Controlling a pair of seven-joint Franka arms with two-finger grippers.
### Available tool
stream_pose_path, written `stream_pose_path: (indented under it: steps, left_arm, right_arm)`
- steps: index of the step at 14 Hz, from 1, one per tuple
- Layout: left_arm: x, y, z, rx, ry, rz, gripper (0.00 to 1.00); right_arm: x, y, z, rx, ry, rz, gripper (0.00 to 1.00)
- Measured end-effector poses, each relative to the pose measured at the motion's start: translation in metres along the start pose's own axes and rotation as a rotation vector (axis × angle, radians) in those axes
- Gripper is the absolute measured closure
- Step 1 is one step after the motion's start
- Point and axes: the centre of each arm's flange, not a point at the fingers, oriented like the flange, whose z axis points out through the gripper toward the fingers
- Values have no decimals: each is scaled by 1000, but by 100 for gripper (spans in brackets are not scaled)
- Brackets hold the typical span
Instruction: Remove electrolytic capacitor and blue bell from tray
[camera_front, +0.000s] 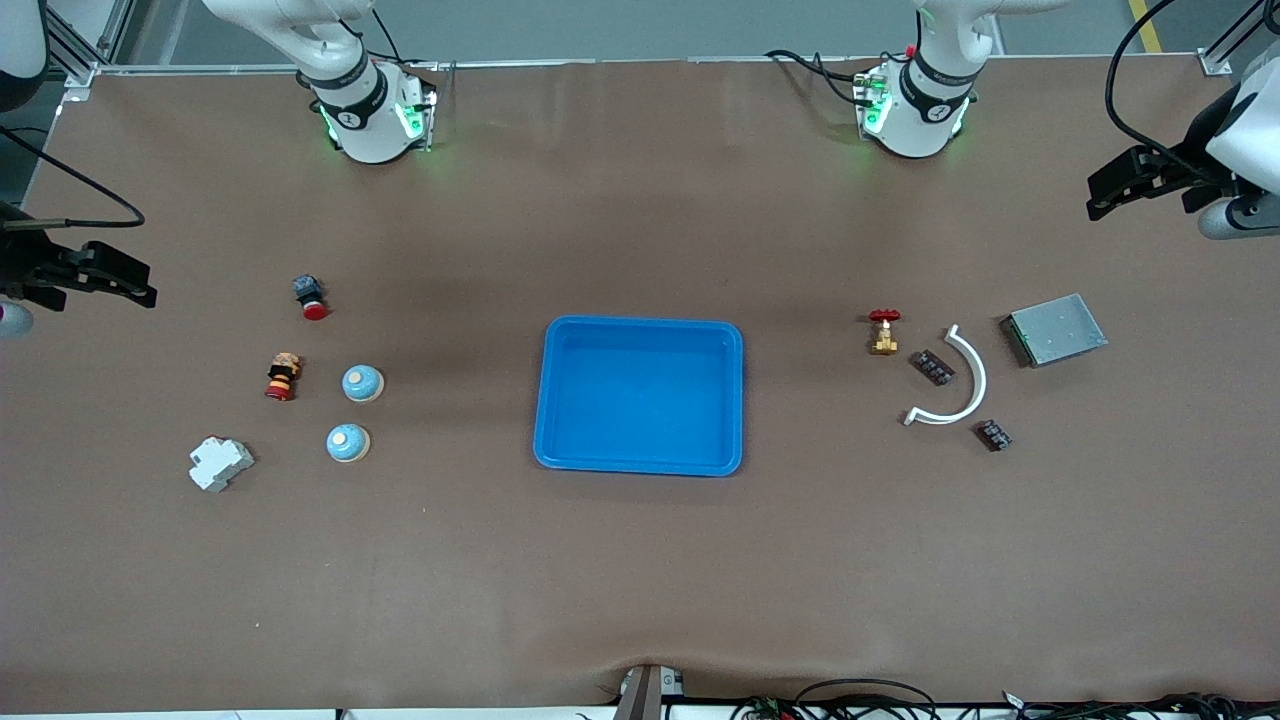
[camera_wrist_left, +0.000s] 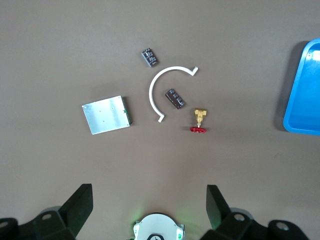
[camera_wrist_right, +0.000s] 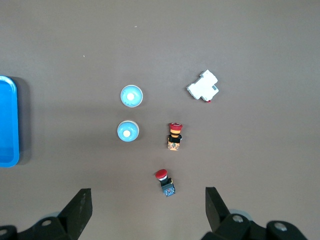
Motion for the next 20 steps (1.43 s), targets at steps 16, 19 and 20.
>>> stream_pose_path:
  steps: [16, 19, 20]
  left_arm:
    - [2, 12, -4, -5, 78, 20, 0]
    - [2, 12, -7, -5, 83, 21, 0]
    - [2, 12, -7, -5, 84, 21, 0]
  right_arm:
    - [-18, 9, -36, 2, 78, 15, 0]
    - [-17, 8, -40, 2, 103, 19, 0]
    - [-17, 7, -40, 2, 105, 20, 0]
